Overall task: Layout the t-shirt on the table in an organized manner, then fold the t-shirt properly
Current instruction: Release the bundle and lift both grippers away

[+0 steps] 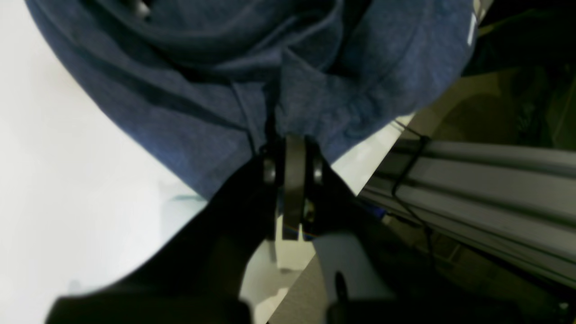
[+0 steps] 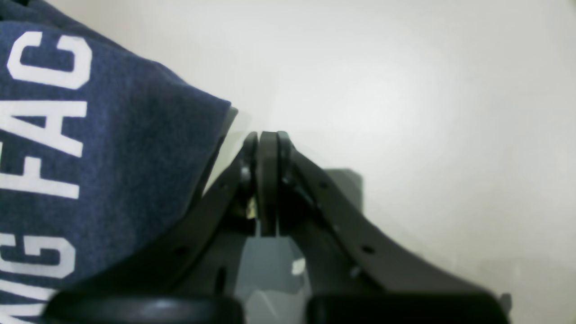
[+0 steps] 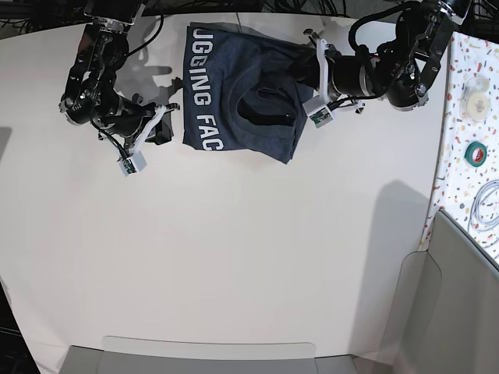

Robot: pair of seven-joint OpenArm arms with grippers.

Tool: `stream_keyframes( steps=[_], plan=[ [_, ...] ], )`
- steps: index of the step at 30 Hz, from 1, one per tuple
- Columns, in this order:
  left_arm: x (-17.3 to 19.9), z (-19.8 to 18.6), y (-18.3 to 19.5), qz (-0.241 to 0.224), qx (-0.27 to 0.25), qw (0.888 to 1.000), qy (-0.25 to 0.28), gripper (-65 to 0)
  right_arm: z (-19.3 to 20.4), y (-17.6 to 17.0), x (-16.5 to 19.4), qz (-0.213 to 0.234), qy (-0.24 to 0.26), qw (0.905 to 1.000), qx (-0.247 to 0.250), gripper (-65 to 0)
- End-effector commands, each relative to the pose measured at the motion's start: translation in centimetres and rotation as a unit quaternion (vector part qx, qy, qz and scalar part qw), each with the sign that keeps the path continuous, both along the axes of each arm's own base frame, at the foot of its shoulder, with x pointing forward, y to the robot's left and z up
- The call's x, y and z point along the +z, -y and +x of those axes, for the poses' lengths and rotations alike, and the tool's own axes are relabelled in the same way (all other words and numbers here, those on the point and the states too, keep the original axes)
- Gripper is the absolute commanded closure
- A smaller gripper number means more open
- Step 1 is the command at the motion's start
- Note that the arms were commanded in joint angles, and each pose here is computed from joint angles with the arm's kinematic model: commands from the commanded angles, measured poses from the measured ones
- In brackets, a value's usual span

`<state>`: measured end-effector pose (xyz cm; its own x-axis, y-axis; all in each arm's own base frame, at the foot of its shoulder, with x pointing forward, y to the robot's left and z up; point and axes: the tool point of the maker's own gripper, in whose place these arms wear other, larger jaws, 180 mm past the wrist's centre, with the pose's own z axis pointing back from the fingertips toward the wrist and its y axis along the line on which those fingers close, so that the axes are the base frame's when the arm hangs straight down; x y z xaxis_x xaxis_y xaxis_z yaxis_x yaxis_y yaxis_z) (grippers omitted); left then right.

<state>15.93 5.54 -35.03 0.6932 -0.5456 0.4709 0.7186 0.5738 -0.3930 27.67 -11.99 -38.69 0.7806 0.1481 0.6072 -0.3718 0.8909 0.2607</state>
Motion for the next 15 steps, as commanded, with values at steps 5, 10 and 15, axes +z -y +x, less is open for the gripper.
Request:
stream_keyframes(
  steps=[5,10,15],
  plan=[
    [0.7,0.9,-2.6,0.006,0.05,0.999,0.012,0.0,1.0,-0.2,1.2,0.008,0.025,0.9997,0.0,0.0],
    [1.6,2.5,-6.7,0.017,0.127,0.991,0.03,0.0,1.0,0.5,1.2,0.007,0.025,0.9996,-0.012,0.0],
    [2.7,2.7,-8.7,-0.004,0.176,0.984,0.026,0.0,0.8,2.1,0.6,0.01,0.016,0.9991,-0.039,0.0]
  ],
)
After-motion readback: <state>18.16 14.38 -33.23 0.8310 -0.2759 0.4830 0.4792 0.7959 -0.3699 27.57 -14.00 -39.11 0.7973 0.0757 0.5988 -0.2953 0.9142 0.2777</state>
